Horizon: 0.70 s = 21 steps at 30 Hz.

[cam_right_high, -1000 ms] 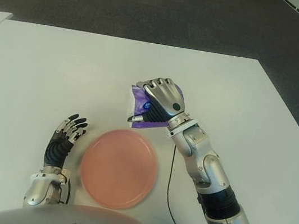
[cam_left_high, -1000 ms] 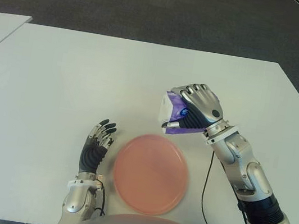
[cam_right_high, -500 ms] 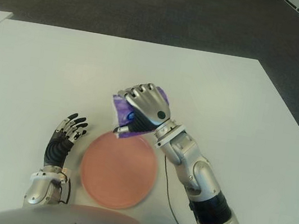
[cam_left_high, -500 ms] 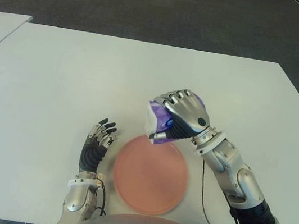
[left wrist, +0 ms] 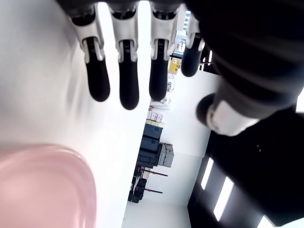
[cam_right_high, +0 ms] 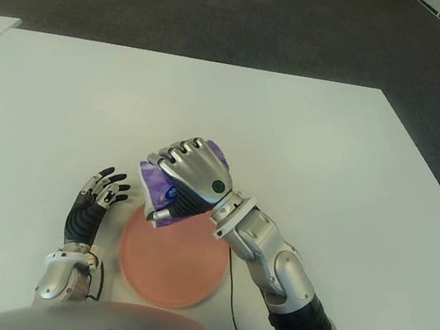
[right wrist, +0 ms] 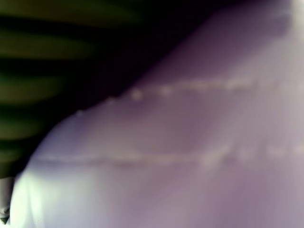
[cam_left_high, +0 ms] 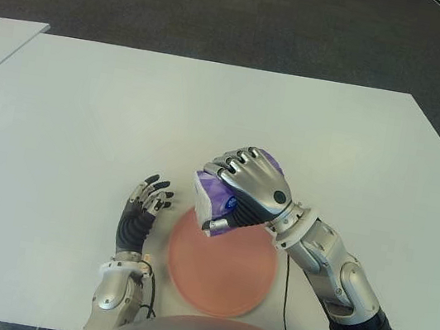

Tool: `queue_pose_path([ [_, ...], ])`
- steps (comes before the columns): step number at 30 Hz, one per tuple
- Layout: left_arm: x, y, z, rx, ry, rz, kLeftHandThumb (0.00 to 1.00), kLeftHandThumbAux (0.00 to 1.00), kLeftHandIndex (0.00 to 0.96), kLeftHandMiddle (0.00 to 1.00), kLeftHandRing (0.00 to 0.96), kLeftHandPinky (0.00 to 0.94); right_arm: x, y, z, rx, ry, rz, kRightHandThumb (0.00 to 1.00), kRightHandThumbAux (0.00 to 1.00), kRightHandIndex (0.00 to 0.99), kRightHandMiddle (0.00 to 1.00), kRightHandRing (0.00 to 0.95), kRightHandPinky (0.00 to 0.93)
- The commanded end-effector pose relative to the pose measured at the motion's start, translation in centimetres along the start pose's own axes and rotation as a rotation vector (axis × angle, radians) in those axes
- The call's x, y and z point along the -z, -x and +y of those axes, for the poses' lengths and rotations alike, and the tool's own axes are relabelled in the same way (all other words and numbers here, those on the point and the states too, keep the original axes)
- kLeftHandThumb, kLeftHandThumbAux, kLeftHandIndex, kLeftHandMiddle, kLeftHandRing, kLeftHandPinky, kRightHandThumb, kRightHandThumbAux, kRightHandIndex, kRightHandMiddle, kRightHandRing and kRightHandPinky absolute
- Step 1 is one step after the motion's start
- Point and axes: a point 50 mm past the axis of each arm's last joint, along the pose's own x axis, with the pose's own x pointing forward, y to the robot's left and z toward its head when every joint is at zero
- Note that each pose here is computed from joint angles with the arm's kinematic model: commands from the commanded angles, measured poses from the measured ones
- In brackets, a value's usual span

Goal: Put the tissue paper into the plate.

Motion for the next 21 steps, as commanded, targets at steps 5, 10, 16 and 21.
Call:
queue_pose_path([
  [5, 0.9, 0.1, -1.0, -0.031, 0.062, 0.059, 0.506, 0.551, 0.278, 0.307, 0.329, 0.313, -0.7, 0.5, 0.7, -0.063, 0.018, -0.025, 0.710, 0.716, 0.438, 0.954, 0.905, 0.894],
  [10, 0.6, 0.2, -1.2, -0.013, 0.052, 0.036, 0.606, 0.620, 0.356, 0.326, 0.327, 0.288, -1.3, 0.6, 0.6, -0.114, -0.061, 0.001, 0.710, 0.717, 0.438, 0.945, 0.902, 0.889],
  [16, 0.4, 0.2, -1.3, 0.000, 0.015, 0.014, 0.680, 0.693, 0.407, 0.334, 0.323, 0.269, -1.8, 0.7, 0.5, -0.173, -0.107, 0.014, 0.712, 0.717, 0.437, 0.933, 0.892, 0.876],
  [21, 0.3, 0.2, -1.4, 0.010, 0.000, 0.011, 0.682, 0.703, 0.409, 0.336, 0.336, 0.292, -1.6, 1.2, 1.0, -0.224, -0.110, 0.029, 0.719, 0.715, 0.439, 0.900, 0.878, 0.864],
])
